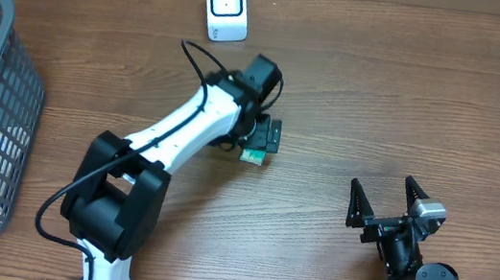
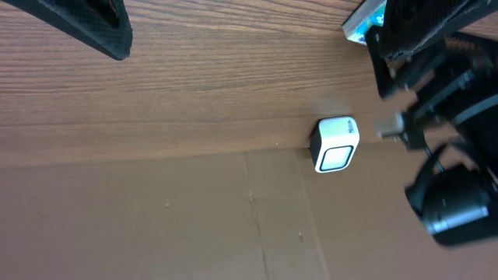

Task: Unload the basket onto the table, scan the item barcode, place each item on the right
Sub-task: 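Lift the tissue pack out and carry it toward the scanner, then release the tissue pack on the table and withdraw left gripper, then reach into the basket and grasp the orange snack pack with left gripper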

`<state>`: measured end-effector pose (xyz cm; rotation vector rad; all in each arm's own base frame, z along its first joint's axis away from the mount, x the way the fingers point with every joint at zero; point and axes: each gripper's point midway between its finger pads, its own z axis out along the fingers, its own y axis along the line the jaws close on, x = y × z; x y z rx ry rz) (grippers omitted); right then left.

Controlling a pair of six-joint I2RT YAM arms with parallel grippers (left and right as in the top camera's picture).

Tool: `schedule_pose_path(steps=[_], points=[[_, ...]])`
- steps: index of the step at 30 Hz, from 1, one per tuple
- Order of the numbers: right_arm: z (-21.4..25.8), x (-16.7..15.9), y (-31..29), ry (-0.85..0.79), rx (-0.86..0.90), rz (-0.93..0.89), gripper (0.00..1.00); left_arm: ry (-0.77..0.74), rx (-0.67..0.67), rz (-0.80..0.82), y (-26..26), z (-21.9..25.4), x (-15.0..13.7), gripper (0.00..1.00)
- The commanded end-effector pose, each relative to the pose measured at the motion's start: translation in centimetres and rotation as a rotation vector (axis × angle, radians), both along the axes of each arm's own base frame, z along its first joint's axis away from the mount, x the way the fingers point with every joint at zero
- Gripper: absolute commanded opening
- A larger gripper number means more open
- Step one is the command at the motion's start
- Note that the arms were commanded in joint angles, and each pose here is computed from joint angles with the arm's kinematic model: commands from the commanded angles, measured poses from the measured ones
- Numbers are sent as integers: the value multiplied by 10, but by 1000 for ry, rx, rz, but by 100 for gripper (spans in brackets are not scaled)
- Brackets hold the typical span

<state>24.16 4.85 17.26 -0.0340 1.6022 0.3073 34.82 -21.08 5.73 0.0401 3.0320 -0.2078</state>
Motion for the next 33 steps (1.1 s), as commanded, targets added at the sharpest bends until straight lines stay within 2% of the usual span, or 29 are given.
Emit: schedule_pose_path(steps=[1,7,13,16,20,24,30,33], points=[[-2,0,0,-3,3,0,100,-150,-23,-12,7,73,40,100],[-2,0,0,-3,3,0,100,-345,48,34,60,197,61,100],[-2,0,0,-3,3,0,100,-441,58,136,129,274,50,100],[-2,0,0,-3,3,0,100,-433,87,258,182,289,38,100],[-2,0,0,-3,3,0,100,-430,130,453,257,300,21,91],[-2,0,0,-3,3,0,100,-434,157,690,333,305,-1,91],[-2,0,0,-3,3,0,100,-424,159,987,408,305,-38,94],[-2,0,0,-3,3,0,100,-422,168,1072,433,305,-54,95]])
